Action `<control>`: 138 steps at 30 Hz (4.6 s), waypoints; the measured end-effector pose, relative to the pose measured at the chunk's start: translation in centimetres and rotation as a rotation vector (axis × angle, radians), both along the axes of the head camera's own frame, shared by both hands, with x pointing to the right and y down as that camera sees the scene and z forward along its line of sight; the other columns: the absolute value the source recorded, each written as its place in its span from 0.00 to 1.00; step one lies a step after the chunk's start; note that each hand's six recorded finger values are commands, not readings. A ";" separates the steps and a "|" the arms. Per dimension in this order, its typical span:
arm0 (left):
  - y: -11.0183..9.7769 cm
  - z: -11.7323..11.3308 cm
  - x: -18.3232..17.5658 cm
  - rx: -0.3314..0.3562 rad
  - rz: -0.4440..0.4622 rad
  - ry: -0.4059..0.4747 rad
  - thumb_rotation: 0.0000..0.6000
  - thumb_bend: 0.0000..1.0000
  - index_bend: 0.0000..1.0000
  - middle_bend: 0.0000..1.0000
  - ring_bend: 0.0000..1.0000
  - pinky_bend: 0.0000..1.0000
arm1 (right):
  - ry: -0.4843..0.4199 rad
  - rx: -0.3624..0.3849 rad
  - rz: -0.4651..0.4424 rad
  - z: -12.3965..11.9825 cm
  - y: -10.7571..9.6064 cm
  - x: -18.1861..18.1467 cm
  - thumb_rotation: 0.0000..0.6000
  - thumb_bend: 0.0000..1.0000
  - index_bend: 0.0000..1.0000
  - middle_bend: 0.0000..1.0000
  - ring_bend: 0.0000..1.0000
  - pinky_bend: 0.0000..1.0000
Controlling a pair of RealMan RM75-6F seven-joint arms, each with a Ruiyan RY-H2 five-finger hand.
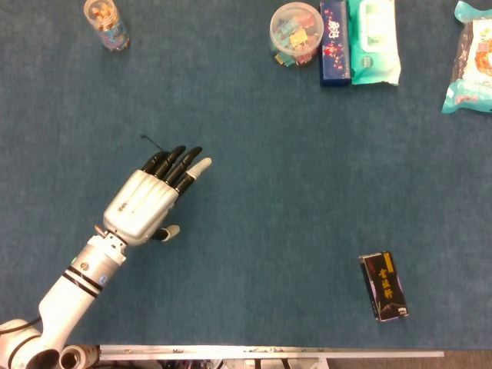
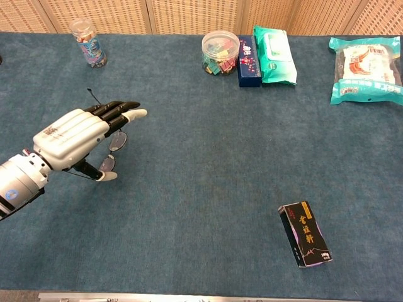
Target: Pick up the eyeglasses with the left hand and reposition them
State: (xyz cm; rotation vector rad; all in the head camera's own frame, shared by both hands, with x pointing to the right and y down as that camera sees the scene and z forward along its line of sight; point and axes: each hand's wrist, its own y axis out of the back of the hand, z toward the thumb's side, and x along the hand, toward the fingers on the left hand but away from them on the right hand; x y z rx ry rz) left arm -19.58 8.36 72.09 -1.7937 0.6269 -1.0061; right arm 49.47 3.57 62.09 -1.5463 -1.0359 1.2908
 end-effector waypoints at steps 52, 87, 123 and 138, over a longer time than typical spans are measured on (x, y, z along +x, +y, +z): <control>1.6 -6.0 -3.2 0.036 -0.063 0.101 1.00 0.00 0.00 0.00 0.00 0.13 | -0.013 0.022 -0.002 -0.8 -0.1 0.3 1.00 0.00 0.43 0.31 0.20 0.33; 2.1 -3.7 -1.1 -0.056 -0.189 0.203 1.00 0.00 0.00 0.00 0.00 0.13 | -0.016 -0.019 0.022 0.4 -0.1 1.2 1.00 0.00 0.44 0.31 0.20 0.33; 1.2 -2.0 0.7 -0.090 -0.211 0.237 1.00 0.00 0.00 0.00 0.00 0.13 | -0.004 0.041 -0.023 -1.9 -1.5 0.0 1.00 0.00 0.44 0.31 0.20 0.33; 0.5 -0.6 -0.5 0.001 -0.243 0.149 1.00 0.00 0.00 0.00 0.00 0.13 | -0.006 0.031 -0.020 -1.7 -1.6 0.1 1.00 0.00 0.44 0.31 0.20 0.33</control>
